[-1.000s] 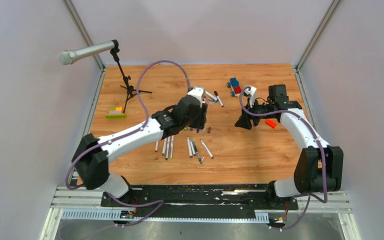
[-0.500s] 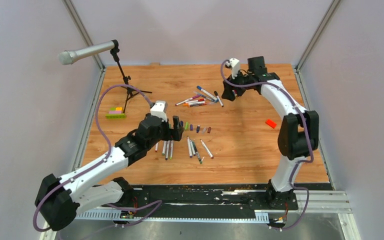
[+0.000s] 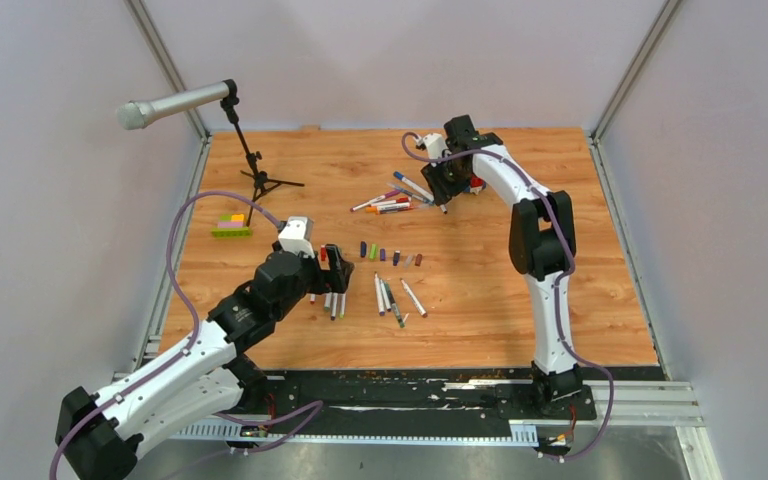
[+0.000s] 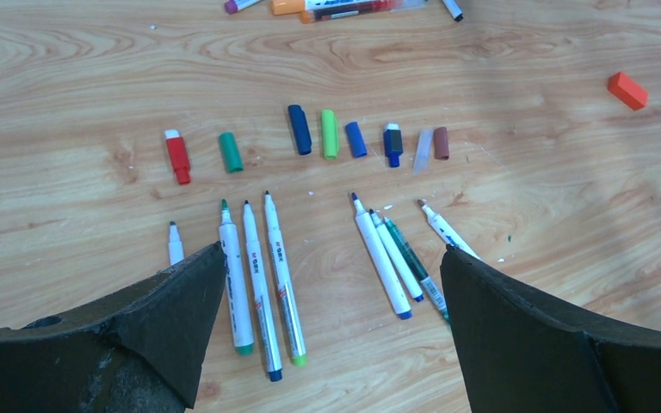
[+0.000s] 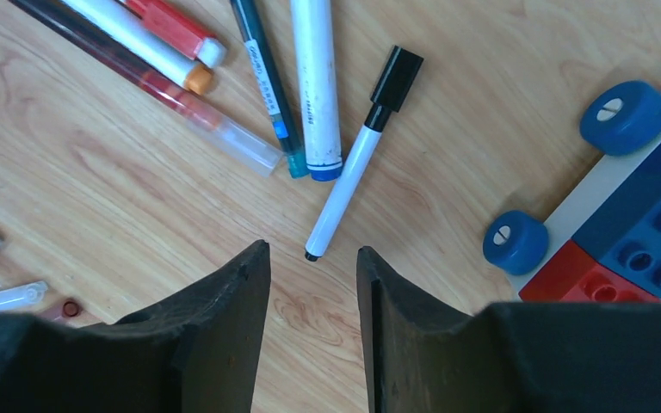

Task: Open the pen caps
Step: Pick up the pen from the center of the board.

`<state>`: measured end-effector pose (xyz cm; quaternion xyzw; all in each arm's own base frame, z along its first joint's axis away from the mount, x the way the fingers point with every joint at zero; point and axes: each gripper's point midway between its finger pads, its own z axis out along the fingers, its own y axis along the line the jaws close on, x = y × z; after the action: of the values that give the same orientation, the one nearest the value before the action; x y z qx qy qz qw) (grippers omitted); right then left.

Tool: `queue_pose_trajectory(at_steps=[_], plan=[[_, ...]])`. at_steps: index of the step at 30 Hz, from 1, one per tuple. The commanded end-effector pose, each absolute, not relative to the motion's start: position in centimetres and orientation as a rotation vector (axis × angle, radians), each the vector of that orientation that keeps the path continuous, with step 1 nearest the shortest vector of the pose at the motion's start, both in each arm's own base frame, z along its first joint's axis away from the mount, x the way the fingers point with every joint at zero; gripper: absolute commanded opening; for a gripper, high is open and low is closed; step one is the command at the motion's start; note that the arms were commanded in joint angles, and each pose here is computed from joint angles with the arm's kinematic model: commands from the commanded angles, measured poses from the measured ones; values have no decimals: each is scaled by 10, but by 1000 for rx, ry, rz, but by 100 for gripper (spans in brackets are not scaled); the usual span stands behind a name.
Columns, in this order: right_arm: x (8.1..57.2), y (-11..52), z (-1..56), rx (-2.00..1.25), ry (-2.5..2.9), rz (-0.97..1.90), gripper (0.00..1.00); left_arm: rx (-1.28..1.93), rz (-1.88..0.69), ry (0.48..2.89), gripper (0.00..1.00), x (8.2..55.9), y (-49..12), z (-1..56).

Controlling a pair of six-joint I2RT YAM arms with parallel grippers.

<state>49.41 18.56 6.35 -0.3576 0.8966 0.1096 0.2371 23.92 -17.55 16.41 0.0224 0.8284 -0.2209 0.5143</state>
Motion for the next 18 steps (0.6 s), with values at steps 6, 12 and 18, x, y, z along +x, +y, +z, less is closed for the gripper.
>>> queue_pose_trajectory(at_steps=[6, 12, 18], plan=[[501, 186, 59, -954, 2502, 268, 36, 20, -499, 1983, 100, 245, -170, 163], [505, 188, 48, -951, 2521, 272, 35, 17, -508, 1985, 100, 244, -171, 164], [506, 185, 37, -940, 2547, 255, 31, 12, -525, 1987, 100, 243, -173, 163]])
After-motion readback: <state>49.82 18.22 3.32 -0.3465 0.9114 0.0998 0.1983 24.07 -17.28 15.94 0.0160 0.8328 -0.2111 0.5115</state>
